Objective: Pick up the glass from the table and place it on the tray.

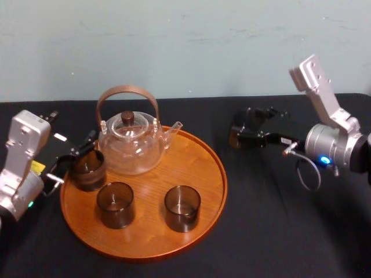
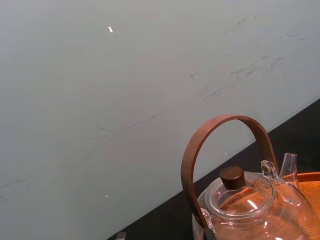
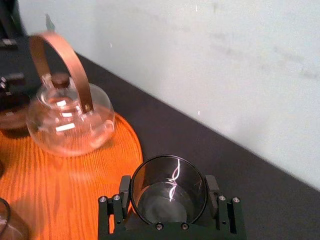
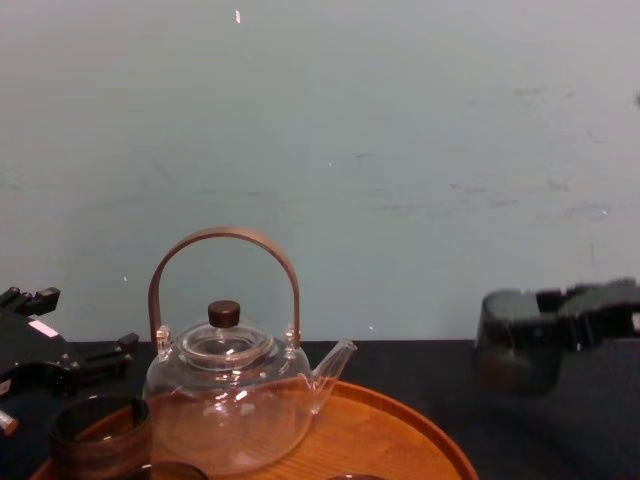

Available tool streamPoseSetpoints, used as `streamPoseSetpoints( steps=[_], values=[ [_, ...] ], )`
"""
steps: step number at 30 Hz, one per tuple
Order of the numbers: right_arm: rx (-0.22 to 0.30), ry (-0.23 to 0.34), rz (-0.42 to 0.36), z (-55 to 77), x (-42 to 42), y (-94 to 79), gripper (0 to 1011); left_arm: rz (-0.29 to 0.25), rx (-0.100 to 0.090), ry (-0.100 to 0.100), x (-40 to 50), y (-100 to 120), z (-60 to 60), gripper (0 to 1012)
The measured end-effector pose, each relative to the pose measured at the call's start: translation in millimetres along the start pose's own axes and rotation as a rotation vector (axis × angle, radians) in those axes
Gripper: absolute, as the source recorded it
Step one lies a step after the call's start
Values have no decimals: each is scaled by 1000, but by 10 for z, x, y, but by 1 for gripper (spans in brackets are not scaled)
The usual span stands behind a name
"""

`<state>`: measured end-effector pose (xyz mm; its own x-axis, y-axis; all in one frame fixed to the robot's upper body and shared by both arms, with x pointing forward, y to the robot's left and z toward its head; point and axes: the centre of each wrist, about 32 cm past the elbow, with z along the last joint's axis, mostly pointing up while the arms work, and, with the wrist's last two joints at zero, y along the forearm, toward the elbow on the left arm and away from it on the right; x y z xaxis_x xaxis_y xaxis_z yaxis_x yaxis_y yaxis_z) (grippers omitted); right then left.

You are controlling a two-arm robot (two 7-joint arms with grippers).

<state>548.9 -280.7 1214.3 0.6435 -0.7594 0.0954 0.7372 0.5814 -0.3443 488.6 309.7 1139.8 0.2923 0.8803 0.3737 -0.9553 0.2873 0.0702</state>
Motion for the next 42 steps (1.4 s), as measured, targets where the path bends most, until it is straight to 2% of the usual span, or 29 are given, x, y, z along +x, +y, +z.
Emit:
streamPoseSetpoints(
  steps=[4, 11, 17, 19, 20, 25, 26, 35, 42],
  values=[
    [38, -27, 11, 130, -11, -67, 903, 0, 0, 0, 0, 0, 0, 1001],
    [70, -60, 56, 261, -69, -81, 903, 0, 0, 0, 0, 0, 0, 1001],
    [95, -72, 117, 333, -163, -34, 903, 0, 0, 0, 0, 0, 0, 1001],
    [103, -72, 148, 346, -219, 4, 903, 0, 0, 0, 0, 0, 0, 1001],
    [103, -72, 148, 346, -219, 4, 903, 0, 0, 0, 0, 0, 0, 1001],
    [109, -65, 208, 348, -339, 95, 903, 0, 0, 0, 0, 0, 0, 1002],
    [109, -65, 208, 348, -339, 95, 903, 0, 0, 0, 0, 0, 0, 1001],
    [90, -47, 271, 268, -504, 238, 903, 0, 0, 0, 0, 0, 0, 1001],
    [76, -39, 279, 182, -566, 349, 903, 0, 0, 0, 0, 0, 0, 1002]
  ],
)
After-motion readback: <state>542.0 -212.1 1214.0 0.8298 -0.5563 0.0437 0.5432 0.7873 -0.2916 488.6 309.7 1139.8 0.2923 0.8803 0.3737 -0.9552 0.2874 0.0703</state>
